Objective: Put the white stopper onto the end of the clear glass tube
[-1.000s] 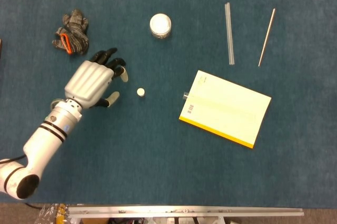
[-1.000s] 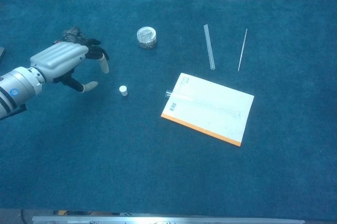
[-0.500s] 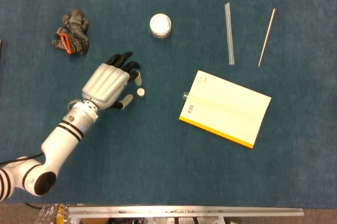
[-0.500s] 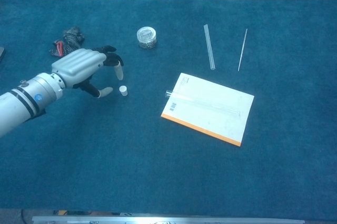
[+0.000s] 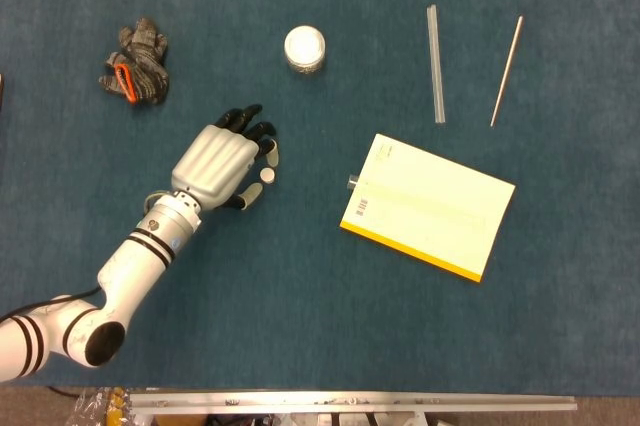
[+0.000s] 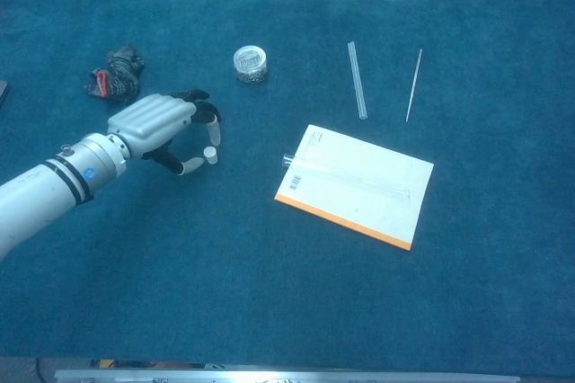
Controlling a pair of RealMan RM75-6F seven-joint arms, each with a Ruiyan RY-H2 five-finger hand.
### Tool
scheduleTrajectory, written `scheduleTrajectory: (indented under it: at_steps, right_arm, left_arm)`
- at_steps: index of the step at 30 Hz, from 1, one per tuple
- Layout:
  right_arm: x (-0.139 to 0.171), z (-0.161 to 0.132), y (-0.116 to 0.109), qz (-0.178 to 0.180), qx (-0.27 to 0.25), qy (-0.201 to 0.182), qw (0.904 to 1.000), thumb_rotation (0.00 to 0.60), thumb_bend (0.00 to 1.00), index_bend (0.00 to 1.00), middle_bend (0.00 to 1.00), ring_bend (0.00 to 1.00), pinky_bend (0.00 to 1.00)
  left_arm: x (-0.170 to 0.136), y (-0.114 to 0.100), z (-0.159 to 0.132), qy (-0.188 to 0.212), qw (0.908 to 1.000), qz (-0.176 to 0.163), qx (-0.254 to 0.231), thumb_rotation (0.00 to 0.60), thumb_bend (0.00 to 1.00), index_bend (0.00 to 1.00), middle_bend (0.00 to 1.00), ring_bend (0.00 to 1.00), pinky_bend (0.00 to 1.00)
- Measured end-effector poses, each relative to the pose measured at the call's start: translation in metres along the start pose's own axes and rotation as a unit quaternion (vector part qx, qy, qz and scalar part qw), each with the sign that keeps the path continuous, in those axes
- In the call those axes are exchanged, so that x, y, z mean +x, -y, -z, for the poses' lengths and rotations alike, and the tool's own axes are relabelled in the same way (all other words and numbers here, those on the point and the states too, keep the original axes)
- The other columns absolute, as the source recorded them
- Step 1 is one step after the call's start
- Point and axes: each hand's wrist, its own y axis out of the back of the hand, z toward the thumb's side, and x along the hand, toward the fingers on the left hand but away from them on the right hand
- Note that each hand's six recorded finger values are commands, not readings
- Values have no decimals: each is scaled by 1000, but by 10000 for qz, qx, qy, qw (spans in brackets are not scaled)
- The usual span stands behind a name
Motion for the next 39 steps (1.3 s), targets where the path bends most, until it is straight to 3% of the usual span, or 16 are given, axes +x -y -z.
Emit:
scheduleTrajectory:
  at_steps: [39]
  right_arm:
    - [3, 3, -3, 84, 29, 89, 9999, 600, 290, 194, 138, 21, 210]
  left_arm:
    - [11, 8, 0, -24, 9999, 29, -154, 600, 339, 464, 231, 36, 81]
